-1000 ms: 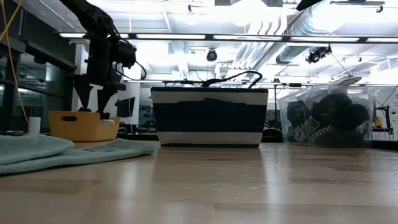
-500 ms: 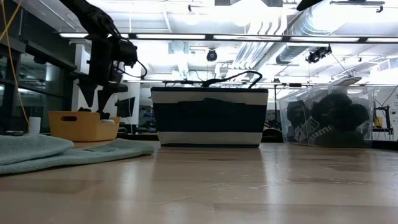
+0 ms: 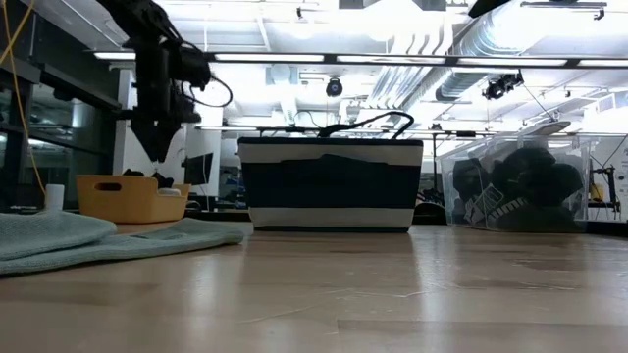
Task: Pick & Place Cloths
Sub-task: Put the black sock into the yellow bin, then put the gray sock into the yellow bin
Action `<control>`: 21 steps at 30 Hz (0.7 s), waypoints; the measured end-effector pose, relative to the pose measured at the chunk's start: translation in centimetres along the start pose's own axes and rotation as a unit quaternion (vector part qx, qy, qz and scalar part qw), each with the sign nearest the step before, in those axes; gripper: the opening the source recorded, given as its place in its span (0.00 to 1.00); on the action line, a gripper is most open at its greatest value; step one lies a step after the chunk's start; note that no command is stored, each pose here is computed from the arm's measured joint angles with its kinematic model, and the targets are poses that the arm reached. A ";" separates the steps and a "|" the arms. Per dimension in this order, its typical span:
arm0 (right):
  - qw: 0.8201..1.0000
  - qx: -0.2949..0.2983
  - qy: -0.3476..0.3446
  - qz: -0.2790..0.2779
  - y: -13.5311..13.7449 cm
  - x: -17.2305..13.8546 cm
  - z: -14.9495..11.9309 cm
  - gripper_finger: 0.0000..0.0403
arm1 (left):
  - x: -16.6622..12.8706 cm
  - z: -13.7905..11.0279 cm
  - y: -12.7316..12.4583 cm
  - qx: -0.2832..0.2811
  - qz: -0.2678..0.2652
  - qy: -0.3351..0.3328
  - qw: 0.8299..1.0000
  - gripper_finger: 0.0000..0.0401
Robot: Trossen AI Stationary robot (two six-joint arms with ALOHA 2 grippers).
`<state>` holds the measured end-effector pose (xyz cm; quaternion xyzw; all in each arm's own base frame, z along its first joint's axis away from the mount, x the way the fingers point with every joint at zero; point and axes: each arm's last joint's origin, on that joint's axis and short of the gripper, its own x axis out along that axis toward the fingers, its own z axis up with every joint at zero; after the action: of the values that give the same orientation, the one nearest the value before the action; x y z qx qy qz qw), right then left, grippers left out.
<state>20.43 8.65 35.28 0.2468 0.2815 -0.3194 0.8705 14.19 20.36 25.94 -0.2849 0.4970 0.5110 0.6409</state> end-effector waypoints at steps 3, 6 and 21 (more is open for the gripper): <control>1.000 -0.002 0.001 -0.002 -0.1 0.0 0.0 0.53 | -1.1 -0.6 -0.6 0.035 -0.047 -0.003 0.998 0.18; 1.000 -0.007 0.003 -0.007 -0.2 0.0 -0.1 0.53 | -2.5 -1.5 -1.5 0.091 -0.112 -0.007 0.990 0.14; 0.999 -0.035 0.006 -0.008 -0.2 0.0 -0.1 0.53 | -7.3 -8.5 -9.8 0.336 -0.308 0.034 0.890 0.10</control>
<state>20.25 8.57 35.16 0.2160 0.2995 -0.3147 0.8744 20.60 7.13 28.44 -0.2085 0.5474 0.0808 0.8064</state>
